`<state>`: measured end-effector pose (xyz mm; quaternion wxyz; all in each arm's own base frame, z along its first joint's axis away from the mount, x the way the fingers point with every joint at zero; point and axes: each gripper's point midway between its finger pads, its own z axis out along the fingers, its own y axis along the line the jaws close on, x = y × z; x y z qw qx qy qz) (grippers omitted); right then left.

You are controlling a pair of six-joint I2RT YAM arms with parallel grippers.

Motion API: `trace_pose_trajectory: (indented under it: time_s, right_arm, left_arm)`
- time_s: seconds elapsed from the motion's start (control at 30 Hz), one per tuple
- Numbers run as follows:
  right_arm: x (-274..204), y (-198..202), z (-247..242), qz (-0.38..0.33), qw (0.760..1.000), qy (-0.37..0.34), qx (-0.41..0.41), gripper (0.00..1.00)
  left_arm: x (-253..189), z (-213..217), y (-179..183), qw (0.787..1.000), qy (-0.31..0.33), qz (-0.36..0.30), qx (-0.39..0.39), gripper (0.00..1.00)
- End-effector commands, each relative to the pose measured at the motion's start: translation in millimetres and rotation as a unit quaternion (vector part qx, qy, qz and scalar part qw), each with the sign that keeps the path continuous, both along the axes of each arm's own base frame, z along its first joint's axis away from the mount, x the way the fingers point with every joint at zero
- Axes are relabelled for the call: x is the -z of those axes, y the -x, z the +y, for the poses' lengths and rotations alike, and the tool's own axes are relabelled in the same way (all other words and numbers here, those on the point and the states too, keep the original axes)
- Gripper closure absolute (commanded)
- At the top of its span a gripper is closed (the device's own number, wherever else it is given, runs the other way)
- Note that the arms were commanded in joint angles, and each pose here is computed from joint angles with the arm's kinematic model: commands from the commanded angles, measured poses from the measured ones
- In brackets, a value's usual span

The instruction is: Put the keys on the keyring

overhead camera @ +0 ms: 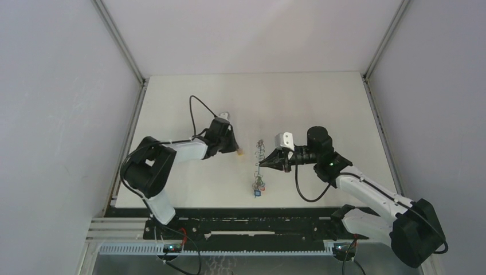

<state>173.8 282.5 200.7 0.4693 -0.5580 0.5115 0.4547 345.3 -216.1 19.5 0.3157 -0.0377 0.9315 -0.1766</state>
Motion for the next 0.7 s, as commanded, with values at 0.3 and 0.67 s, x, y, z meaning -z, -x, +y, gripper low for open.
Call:
trace_pose_trajectory:
  time_s: [0.3, 0.67]
  right_arm:
    - [-13.1, -4.2, -11.1, -0.034, 0.998, -0.015, 0.048, 1.00]
    - [-16.9, -31.4, -0.4, -0.023, 0.995, -0.052, 0.077, 1.00]
  left_arm:
    - [-67.2, -63.2, -4.9, 0.985, 0.147, -0.093, 0.025, 0.59]
    - [-122.8, 4.0, 31.5, 0.936, 0.178, -0.289, 0.090, 0.45]
